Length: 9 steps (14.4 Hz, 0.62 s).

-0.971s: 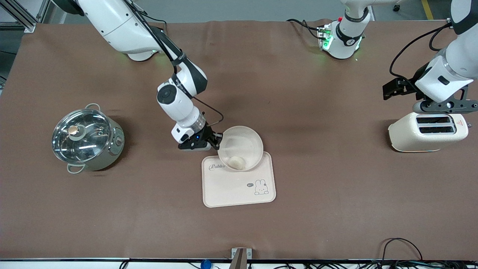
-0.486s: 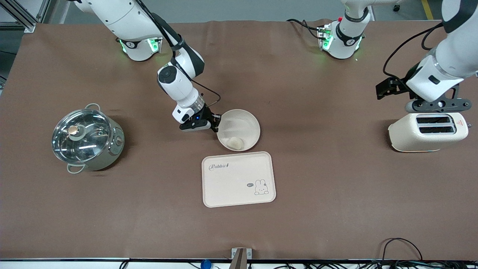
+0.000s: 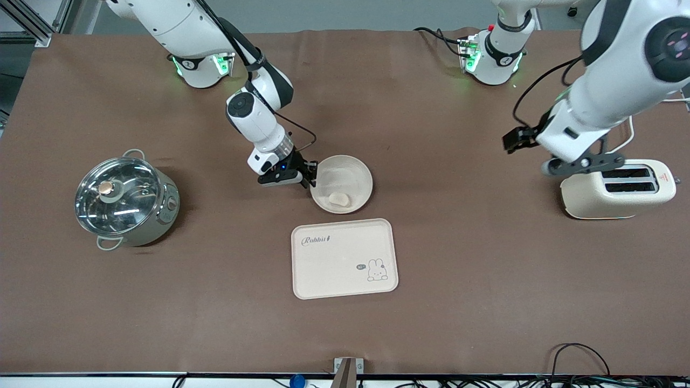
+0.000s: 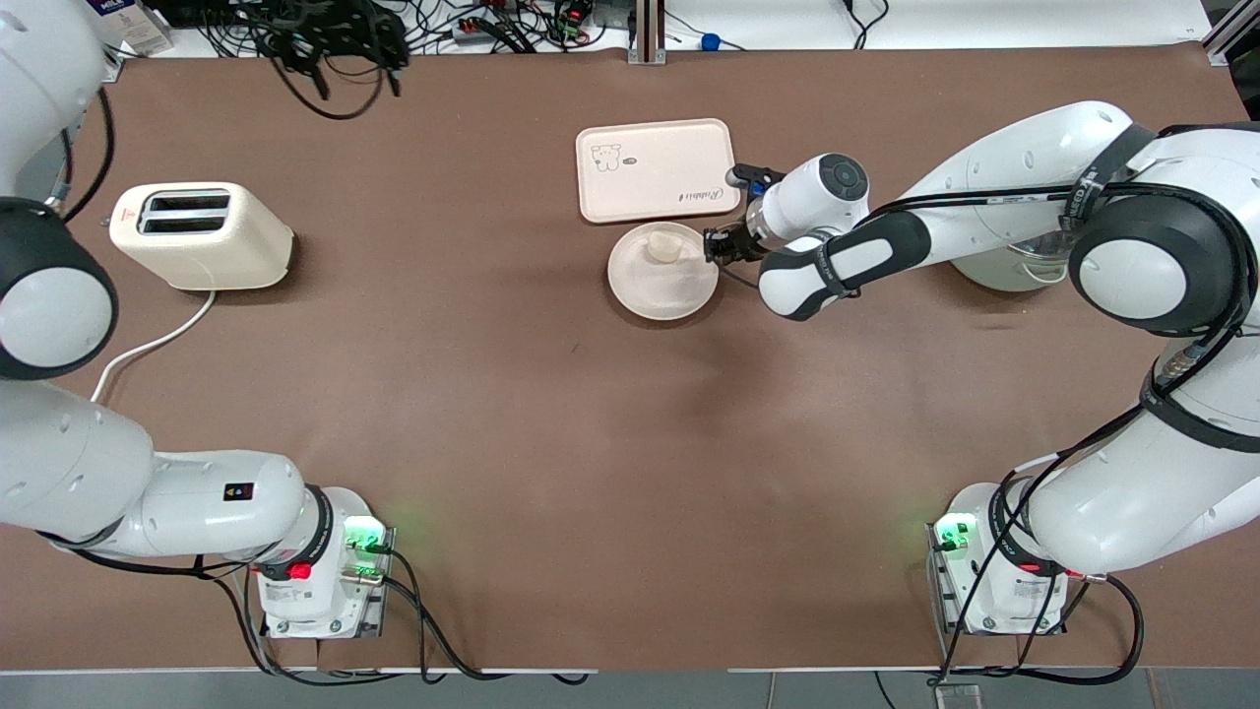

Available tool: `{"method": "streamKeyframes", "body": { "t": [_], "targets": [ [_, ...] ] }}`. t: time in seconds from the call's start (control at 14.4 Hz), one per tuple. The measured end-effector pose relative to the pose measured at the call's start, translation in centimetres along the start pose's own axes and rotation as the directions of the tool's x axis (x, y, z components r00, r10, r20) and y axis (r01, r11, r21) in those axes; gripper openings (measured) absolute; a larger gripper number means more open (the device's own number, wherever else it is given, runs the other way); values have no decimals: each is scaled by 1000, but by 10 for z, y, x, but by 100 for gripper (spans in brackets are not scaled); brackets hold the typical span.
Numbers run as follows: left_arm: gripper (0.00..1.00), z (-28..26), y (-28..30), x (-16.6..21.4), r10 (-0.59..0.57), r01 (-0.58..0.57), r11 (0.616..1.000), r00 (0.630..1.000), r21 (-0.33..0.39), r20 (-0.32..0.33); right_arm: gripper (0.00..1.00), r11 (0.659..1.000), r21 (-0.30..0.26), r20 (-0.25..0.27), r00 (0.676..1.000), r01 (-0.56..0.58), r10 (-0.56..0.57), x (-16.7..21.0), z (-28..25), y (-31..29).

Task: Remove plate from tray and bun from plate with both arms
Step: 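Set the plate beside the tray while the left gripper reaches in, then withdraw the right gripper while the left gripper lowers over the bun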

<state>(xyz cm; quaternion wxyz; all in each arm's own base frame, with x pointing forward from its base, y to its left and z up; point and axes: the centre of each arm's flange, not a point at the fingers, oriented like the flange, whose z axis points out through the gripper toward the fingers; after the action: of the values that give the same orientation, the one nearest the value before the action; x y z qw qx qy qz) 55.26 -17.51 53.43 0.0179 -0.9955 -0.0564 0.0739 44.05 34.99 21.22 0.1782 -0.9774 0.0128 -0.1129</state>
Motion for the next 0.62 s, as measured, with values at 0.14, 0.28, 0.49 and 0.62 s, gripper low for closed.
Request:
{"method": "streamKeyframes", "body": {
  "t": [0.14, 0.28, 0.49, 0.62],
  "targets": [
    [100, 23, 34, 7, -57, 57, 998, 998, -21, -1, 64, 1000, -28, 13, 1000, -10, 11, 18, -18, -1],
    [100, 47, 78, 6, -128, 127, 991, 992, -46, -5, 83, 994, -104, 73, 997, -19, 27, 53, -62, -9],
    [100, 90, 150, -4, -236, 234, 971, 971, -53, -32, 100, 975, -219, 133, 990, -24, 54, 108, -168, -13],
    [100, 121, 188, -11, -289, 288, 957, 957, -34, -37, 100, 960, -279, 180, 982, 2, 51, 139, -227, 26]
  ]
}}
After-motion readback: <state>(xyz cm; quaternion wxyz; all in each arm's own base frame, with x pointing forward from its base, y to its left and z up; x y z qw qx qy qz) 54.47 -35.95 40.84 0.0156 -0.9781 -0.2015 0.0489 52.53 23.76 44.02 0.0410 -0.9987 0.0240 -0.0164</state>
